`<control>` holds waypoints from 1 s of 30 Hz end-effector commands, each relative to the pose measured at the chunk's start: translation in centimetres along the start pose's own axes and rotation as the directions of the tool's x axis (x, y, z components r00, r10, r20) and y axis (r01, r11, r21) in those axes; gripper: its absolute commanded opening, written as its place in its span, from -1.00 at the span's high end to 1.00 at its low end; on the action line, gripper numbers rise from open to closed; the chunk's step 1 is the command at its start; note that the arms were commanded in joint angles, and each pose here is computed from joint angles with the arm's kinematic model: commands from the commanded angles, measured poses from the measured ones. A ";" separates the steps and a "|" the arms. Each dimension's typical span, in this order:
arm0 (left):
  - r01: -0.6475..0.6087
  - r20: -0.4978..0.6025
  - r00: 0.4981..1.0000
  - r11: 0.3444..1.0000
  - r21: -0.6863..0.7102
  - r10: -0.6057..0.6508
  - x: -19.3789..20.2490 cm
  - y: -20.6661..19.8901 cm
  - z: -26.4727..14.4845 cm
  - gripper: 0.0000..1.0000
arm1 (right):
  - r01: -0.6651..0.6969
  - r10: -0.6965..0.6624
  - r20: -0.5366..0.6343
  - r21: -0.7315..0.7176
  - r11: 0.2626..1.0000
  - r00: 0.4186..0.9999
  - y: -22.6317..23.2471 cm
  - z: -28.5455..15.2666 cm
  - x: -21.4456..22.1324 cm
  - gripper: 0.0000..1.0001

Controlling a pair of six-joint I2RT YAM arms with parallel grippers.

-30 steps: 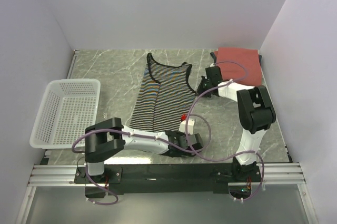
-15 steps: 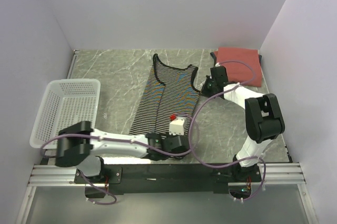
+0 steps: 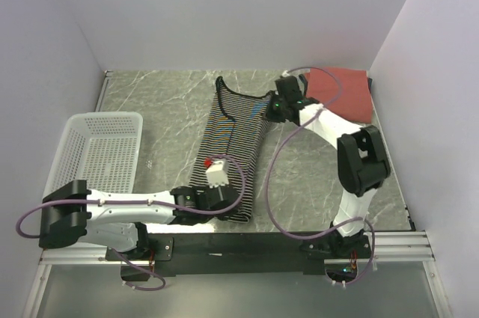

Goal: Fold and stack the tank tops

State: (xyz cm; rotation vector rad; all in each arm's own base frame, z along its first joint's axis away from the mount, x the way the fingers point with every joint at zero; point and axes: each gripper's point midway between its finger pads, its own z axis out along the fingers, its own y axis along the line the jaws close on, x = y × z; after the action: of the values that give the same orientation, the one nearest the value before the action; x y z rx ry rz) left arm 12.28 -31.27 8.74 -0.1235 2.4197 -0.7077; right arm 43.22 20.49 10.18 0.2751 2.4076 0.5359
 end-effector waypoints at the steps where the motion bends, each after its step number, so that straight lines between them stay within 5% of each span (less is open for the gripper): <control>1: 0.094 0.006 0.996 0.994 -0.063 -0.094 -0.1 2.8 -0.4 0.99 | 0.023 -0.023 0.009 0.016 1.000 1.000 2.0 1.8 -0.6 1.00; 11: 0.167 0.010 0.986 0.965 -0.200 -0.169 1.0 9.0 -0.7 0.99 | 0.112 -0.112 -0.062 -0.006 0.994 0.992 7.2 6.7 2.1 1.00; 30: 0.177 0.021 0.984 0.948 -0.266 -0.178 1.1 12.1 -1.7 0.99 | 0.168 -0.169 -0.052 -0.026 0.985 0.984 10.1 8.3 3.2 1.00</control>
State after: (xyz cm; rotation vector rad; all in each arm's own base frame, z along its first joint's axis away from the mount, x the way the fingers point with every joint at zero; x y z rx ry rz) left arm 11.89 -21.70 4.00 -0.4448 2.4821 -0.5219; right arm 44.43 32.25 5.64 0.0481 2.5287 0.5008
